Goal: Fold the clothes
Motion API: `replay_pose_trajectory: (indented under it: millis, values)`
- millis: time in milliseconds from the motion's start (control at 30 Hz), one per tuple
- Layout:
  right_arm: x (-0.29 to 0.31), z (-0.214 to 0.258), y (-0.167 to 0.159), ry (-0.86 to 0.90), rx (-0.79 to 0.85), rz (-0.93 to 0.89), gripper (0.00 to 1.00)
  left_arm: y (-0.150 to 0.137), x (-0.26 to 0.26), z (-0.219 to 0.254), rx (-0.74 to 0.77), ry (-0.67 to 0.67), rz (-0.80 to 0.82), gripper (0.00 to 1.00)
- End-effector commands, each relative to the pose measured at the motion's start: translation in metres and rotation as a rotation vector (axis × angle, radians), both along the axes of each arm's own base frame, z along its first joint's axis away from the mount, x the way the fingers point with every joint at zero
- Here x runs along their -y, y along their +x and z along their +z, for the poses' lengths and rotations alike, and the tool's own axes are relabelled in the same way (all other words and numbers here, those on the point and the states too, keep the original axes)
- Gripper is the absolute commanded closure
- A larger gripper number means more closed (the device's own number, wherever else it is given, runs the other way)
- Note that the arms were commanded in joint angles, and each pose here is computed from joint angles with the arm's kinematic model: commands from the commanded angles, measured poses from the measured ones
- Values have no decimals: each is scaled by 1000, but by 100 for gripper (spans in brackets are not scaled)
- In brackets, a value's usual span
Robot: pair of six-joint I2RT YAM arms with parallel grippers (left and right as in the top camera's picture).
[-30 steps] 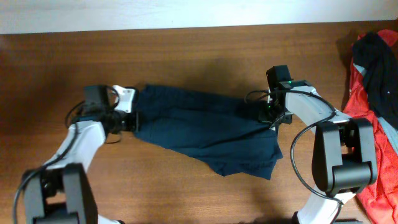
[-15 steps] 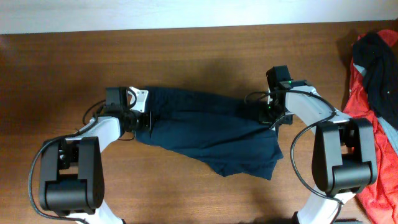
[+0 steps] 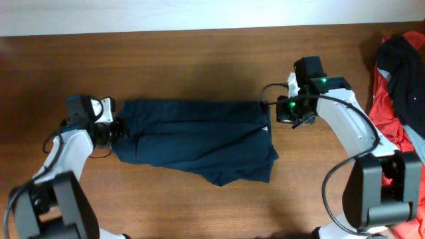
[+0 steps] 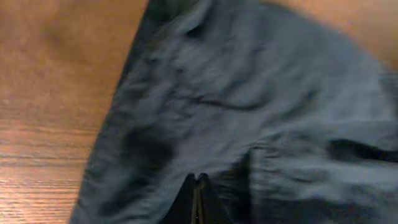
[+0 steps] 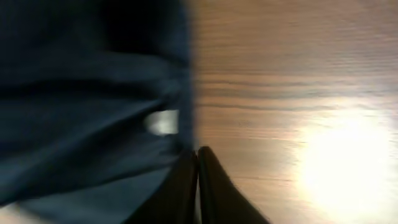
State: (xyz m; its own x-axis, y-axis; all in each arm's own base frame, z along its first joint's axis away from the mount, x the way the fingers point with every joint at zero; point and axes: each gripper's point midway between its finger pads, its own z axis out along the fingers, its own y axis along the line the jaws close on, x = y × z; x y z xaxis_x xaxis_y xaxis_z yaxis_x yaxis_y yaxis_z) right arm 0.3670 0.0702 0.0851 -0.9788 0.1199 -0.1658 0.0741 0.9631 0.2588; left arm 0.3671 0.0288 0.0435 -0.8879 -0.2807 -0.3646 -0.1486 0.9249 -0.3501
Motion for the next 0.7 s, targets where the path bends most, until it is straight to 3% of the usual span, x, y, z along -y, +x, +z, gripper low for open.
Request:
replay_pose_trajectory:
  millis: [0,200,300,467,667]
  values:
    - [-69,23,-12,266,24,212,96,10,27,37,94,-40,-64,100]
    - [-119,10,-39,158,36,476,96,24,59,46,198,64,-239,98]
    - [-118,-11,-49,1,-23,453,96,43,51,41,242,187,-224,95]
    - [-88,-32,-68,-213,-149,329,96,72,52,30,322,200,-224,95]
    - [-84,-37,-64,-224,-146,302,96,81,52,-26,262,188,-226,99]
